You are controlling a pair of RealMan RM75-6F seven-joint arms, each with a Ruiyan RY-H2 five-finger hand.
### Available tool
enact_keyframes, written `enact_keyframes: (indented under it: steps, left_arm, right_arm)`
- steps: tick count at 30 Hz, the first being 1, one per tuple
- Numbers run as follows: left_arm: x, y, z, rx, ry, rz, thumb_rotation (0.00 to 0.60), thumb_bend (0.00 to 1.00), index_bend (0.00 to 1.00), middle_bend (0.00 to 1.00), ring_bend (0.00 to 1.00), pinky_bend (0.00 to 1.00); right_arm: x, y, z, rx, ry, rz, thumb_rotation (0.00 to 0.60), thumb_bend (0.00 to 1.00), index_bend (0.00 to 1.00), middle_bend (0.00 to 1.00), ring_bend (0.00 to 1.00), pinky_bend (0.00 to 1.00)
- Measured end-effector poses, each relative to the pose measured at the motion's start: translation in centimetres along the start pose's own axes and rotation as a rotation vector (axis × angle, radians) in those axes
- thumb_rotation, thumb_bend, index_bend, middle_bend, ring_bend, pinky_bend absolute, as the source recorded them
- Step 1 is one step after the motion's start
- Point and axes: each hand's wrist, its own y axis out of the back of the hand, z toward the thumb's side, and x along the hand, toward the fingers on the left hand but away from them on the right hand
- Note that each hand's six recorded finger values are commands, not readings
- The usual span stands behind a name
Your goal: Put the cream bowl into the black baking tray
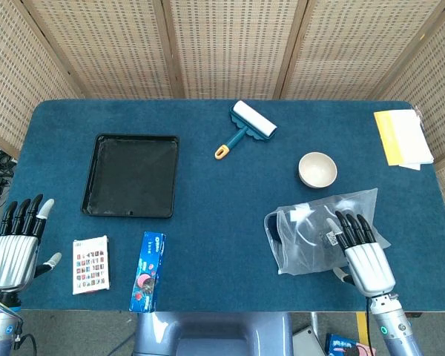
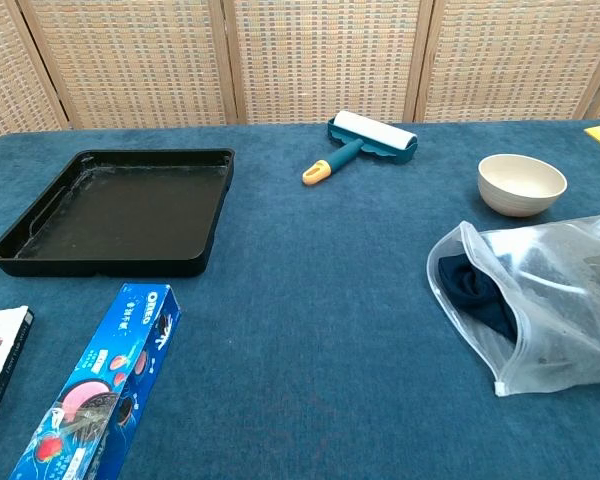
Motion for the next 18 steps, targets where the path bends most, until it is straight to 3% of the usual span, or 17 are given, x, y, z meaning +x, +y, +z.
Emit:
enact_keyframes:
  steps: [18]
  left_arm:
    - [0.31, -0.16, -0.05, 0.002, 0.003, -0.001, 0.600, 0.03, 0.00, 0.00, 0.00, 0.00]
  right_arm:
    - [-0.21, -0.71, -0.32, 0.000, -0.014, 0.019, 0.600, 0.15, 0.00, 0.00, 0.00, 0.00]
